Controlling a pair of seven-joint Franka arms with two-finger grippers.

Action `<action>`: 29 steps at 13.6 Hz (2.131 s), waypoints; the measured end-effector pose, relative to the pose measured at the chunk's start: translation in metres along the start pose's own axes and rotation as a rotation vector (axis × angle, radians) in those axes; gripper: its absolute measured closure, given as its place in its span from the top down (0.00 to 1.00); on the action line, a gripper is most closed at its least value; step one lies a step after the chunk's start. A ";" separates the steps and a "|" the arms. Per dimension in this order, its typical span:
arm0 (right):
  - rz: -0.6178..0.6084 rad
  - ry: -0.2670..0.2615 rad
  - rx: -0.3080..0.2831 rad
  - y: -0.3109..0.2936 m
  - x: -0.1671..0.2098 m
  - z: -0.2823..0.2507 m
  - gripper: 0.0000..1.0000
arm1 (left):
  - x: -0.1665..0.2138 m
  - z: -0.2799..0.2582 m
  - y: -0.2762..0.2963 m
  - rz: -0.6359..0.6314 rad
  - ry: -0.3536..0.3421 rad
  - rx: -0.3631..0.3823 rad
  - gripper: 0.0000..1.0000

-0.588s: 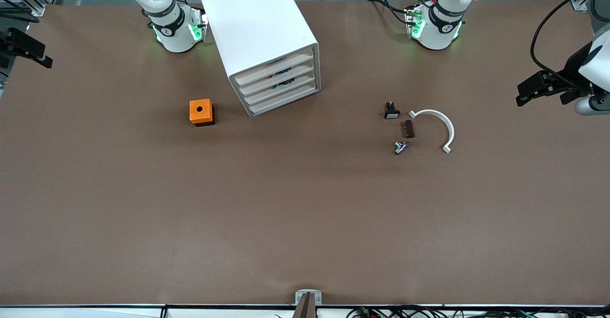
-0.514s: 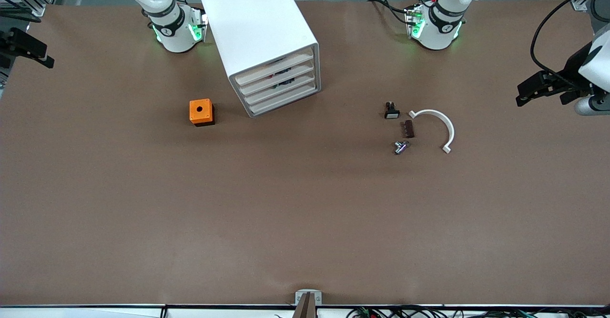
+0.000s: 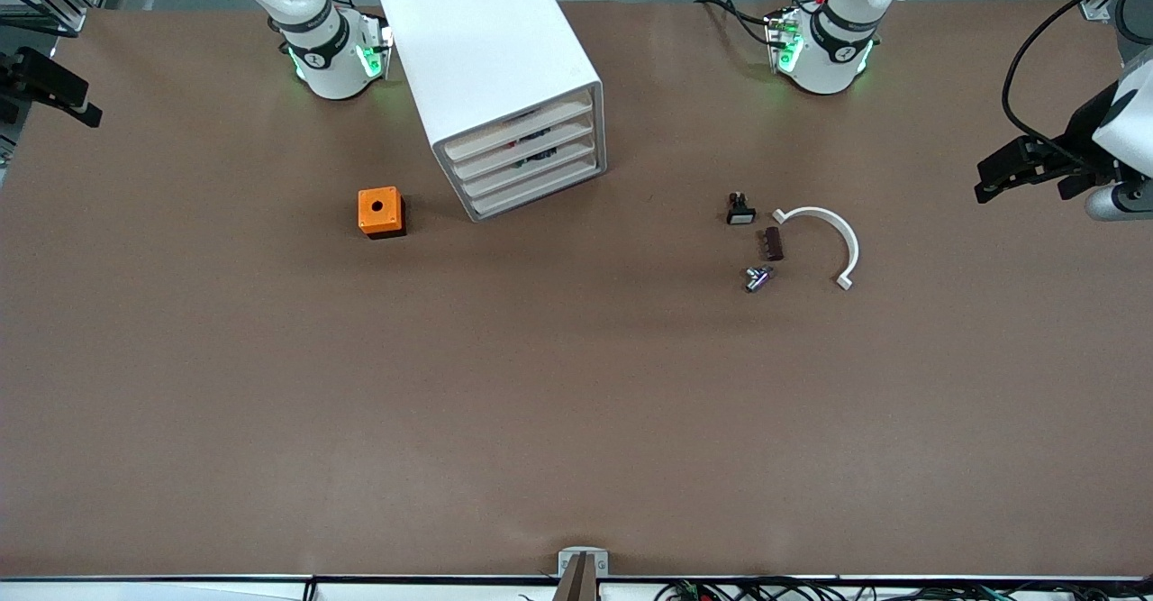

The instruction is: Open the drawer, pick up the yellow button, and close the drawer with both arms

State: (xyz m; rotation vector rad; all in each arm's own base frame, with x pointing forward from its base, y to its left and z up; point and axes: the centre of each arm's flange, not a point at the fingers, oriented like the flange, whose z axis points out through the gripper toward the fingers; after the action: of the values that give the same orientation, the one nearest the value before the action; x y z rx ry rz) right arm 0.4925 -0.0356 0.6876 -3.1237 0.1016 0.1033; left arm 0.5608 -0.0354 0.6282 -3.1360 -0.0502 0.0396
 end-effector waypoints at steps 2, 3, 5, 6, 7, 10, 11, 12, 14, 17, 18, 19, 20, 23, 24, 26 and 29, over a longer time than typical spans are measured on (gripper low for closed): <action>0.000 -0.002 0.000 0.000 0.000 0.000 1.00 | 0.004 0.007 0.000 0.000 -0.013 0.000 1.00; 0.000 -0.005 0.000 0.000 0.000 0.001 1.00 | 0.006 0.010 0.000 -0.001 -0.019 0.000 1.00; 0.000 -0.009 0.000 0.000 -0.001 0.001 1.00 | 0.010 0.021 0.000 0.000 -0.045 0.001 1.00; 0.000 -0.015 0.000 0.000 -0.001 0.002 1.00 | 0.013 0.031 0.001 0.001 -0.072 0.001 1.00; 0.000 -0.022 0.000 0.000 -0.001 0.004 1.00 | 0.016 0.043 0.004 -0.002 -0.104 0.001 1.00; -0.005 -0.033 0.001 -0.003 -0.001 0.008 1.00 | 0.022 0.077 0.038 -0.022 -0.188 0.002 1.00; -0.009 -0.036 0.001 -0.005 -0.001 0.009 1.00 | 0.022 0.085 0.056 -0.039 -0.205 0.008 1.00; -0.011 -0.039 0.001 -0.006 -0.002 0.009 1.00 | 0.021 0.094 0.077 -0.062 -0.220 0.018 1.00; -0.012 -0.042 0.001 -0.006 -0.002 0.009 1.00 | 0.017 0.113 0.117 -0.116 -0.257 0.026 1.00; -0.012 -0.042 0.001 -0.006 -0.002 0.009 1.00 | 0.016 0.141 0.151 -0.215 -0.340 -0.020 1.00; -0.012 -0.042 0.001 -0.006 -0.002 0.009 1.00 | 0.017 0.147 0.155 -0.257 -0.367 -0.044 1.00; -0.012 -0.042 0.001 -0.007 -0.002 0.009 1.00 | 0.018 0.151 0.159 -0.302 -0.395 -0.068 1.00; -0.013 -0.042 0.001 -0.007 -0.002 0.009 1.00 | 0.018 0.155 0.165 -0.359 -0.431 -0.101 1.00; -0.013 -0.041 0.001 -0.007 -0.002 0.009 1.00 | 0.018 0.164 0.185 -0.555 -0.557 -0.187 1.00; -0.013 -0.041 0.001 -0.007 -0.002 0.009 1.00 | 0.019 0.170 0.193 -0.629 -0.610 -0.202 1.00; -0.013 -0.041 0.001 -0.007 -0.002 0.009 1.00 | 0.022 0.183 0.209 -0.770 -0.707 -0.207 1.00; -0.012 -0.041 0.001 -0.006 -0.002 0.009 1.00 | 0.022 0.200 0.234 -0.917 -0.776 -0.141 1.00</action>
State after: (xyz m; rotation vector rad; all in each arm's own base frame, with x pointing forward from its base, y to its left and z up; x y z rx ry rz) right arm 0.4903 -0.0290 0.6790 -3.1188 0.0827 0.1670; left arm 0.5856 -0.2680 0.4261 -2.6585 -1.4616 1.2232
